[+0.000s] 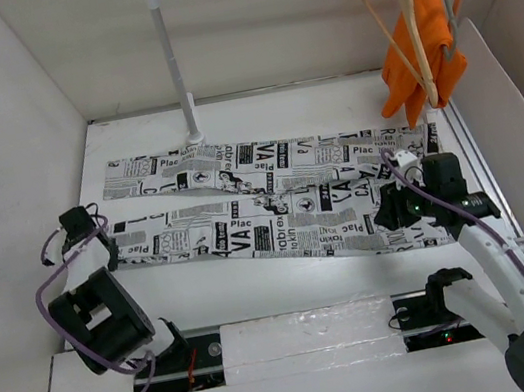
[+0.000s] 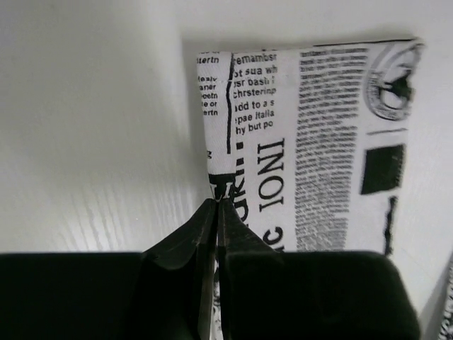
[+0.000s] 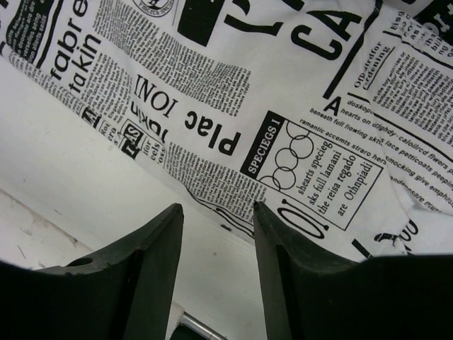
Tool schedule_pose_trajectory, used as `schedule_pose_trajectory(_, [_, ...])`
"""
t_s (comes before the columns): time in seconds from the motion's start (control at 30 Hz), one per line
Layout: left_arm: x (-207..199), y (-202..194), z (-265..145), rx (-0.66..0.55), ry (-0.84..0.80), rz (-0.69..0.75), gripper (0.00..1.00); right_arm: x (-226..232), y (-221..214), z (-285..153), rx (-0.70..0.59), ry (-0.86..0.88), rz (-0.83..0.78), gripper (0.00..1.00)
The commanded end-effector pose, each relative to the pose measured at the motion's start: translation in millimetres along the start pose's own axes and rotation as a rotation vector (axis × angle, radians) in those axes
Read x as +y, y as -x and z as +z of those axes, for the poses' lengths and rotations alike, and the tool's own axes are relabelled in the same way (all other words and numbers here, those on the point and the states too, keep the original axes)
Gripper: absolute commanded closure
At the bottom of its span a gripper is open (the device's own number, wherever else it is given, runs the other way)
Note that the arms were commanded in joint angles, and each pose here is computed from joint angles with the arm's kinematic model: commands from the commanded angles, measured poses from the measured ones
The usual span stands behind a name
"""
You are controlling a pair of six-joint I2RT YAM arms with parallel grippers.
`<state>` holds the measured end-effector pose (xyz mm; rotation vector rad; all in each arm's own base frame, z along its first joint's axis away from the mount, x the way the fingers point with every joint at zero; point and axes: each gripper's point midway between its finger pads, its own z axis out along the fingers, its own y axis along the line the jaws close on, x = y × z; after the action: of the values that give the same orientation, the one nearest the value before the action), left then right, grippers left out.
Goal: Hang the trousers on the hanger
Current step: Fold the trousers at the center of the board.
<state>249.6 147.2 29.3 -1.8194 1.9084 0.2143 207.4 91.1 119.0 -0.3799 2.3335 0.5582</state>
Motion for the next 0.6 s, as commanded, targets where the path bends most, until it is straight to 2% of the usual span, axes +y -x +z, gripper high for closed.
schedule_pose_trajectory(0.0, [-22,37,-43,-0.120,-0.086,0.052,1.00,-2,15,-13,-0.025,-0.040,-0.003,0.50])
schedule_pose_trajectory(0.07, [-37,48,-73,-0.180,-0.187,0.057,1.00,-5,7,-12,0.002,-0.053,0.018,0.47])
schedule_pose_trajectory(0.17, [-44,48,-98,-0.191,-0.239,0.072,1.00,-17,-14,-8,0.078,-0.125,0.087,0.48])
schedule_pose_trajectory(0.3, [-65,41,-126,-0.244,-0.353,0.144,1.00,-36,-33,-14,0.131,-0.224,0.204,0.53])
schedule_pose_trajectory(0.4, [-79,40,-139,-0.254,-0.439,0.171,1.00,-66,-45,-28,0.160,-0.368,0.302,0.56])
schedule_pose_trajectory(0.57, [-98,34,-163,-0.236,-0.570,0.198,1.00,-120,-74,-49,0.180,-0.571,0.652,0.56])
